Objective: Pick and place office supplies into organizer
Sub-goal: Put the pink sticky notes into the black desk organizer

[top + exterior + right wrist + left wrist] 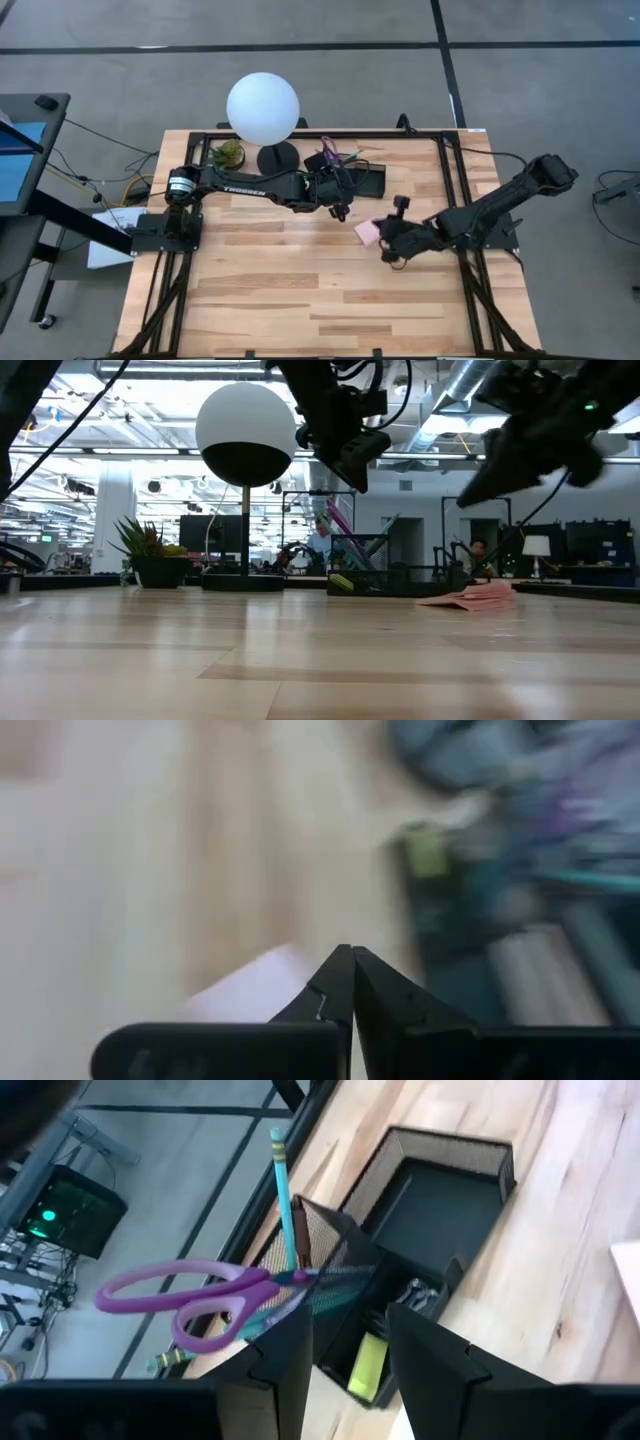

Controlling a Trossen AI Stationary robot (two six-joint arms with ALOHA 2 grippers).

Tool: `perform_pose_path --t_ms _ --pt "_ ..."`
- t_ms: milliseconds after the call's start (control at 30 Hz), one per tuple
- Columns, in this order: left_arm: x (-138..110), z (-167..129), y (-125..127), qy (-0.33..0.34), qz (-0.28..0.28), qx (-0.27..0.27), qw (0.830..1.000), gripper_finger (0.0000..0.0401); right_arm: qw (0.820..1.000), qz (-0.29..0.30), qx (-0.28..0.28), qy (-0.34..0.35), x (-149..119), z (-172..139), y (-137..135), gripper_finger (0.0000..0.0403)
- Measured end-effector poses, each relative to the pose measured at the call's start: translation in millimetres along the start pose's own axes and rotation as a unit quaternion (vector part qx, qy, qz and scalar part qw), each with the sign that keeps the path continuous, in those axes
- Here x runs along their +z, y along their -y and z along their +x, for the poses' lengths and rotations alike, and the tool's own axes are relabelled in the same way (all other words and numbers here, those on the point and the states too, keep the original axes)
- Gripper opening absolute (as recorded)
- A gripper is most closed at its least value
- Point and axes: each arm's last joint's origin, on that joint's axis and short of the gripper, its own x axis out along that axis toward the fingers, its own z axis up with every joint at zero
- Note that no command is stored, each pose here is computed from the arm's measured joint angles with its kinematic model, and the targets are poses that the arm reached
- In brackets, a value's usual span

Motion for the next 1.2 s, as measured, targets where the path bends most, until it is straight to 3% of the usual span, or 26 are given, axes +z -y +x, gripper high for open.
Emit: perform_pose_path --t_ms 100,200,300,433,600,867,1000,1200 --pt "-3.2 -2.5 2.6 -0.012 0.010 -0.002 1.000 0.0125 0.996 -0.025 0.089 -0.017 -2.7 -0.5 -7.2 0.0003" --pt "-3.4 -4.4 5.0 -0.011 0.011 -0.007 1.000 0.0125 0.986 -0.098 0.135 -0.023 -6.3 -0.5 -17.0 0.0015" --pt "-3.0 -6.1 7.3 -0.008 0.007 -0.018 1.000 0.0125 0.980 -0.135 0.139 -0.034 -10.1 3.1 -22.9 0.0041" --pt "-3.2 -7.9 10.0 -0.007 0.008 -0.027 1.000 0.0125 0.982 -0.110 0.133 -0.076 -16.2 16.8 -22.3 0.0088" --pt "-3.2 -7.9 10.6 -0.009 0.007 -0.040 0.999 0.0125 0.973 -0.096 0.166 -0.127 -24.6 37.7 -22.1 0.0155" --pt "-3.5 -7.6 10.3 -0.010 0.008 -0.040 0.999 0.0125 0.966 -0.122 0.156 -0.169 -35.4 58.3 -25.7 0.0227" --pt "-3.5 -7.6 10.3 -0.010 0.008 -0.040 0.999 0.0125 0.964 -0.115 0.155 -0.184 -38.1 66.8 -24.4 0.0207" --pt "-3.5 -7.6 10.2 -0.010 0.008 -0.040 0.999 0.0125 0.957 -0.081 0.207 -0.187 -37.3 72.5 -19.4 0.0096"
